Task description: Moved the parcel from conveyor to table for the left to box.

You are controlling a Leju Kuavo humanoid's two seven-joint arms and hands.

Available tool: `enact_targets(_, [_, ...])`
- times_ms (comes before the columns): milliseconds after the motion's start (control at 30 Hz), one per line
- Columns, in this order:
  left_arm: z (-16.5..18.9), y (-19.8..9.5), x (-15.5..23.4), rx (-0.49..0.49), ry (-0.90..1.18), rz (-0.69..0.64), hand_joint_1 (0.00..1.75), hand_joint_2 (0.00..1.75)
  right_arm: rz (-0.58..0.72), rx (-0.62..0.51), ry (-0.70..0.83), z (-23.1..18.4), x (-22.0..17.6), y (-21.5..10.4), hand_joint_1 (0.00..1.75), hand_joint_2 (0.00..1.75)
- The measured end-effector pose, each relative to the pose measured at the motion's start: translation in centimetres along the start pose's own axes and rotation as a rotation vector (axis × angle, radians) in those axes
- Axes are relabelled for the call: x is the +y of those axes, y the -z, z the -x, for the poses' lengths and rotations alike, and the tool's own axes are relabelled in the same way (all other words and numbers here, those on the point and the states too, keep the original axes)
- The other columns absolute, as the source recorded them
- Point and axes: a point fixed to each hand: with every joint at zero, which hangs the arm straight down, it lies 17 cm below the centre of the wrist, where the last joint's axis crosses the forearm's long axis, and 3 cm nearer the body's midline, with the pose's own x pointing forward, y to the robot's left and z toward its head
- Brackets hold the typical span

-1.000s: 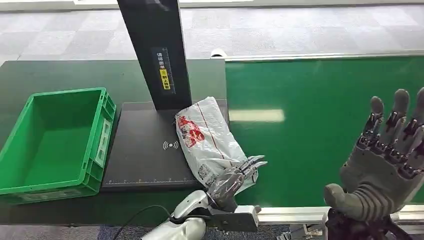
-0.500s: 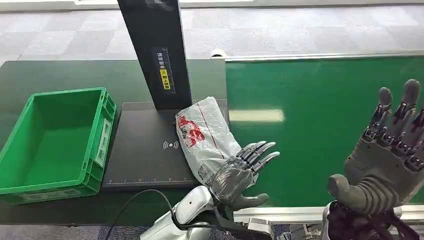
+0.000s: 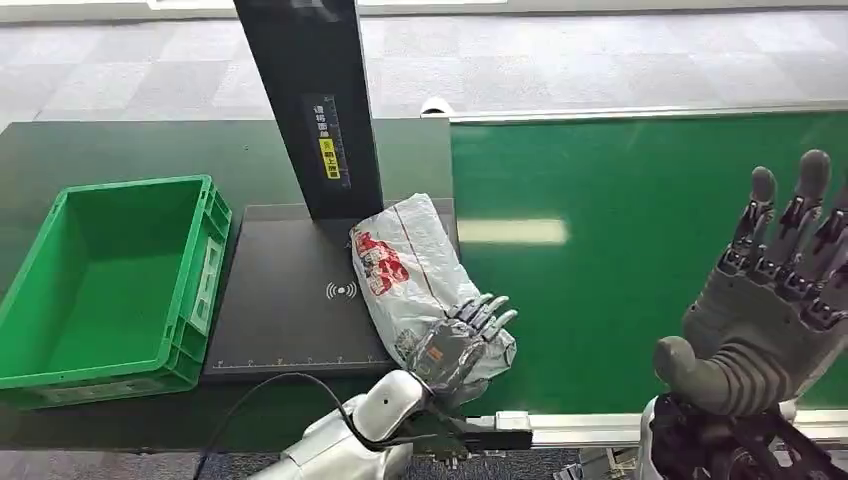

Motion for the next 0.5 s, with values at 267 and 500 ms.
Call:
enact_targets(267, [5.0,-1.1,-1.9,0.160,0.048,0.048,0.00,1.75,0.025,0.017,0.003,0.9,-0.2,-0.1,0.00,1.75])
enact_targets(500, [7.0,-1.8,-2.2,0.228,0.014,0.036,1.73,1.75,0.037,0.025,-0.001,1.2,-0.4,-0.2,0.00,1.75])
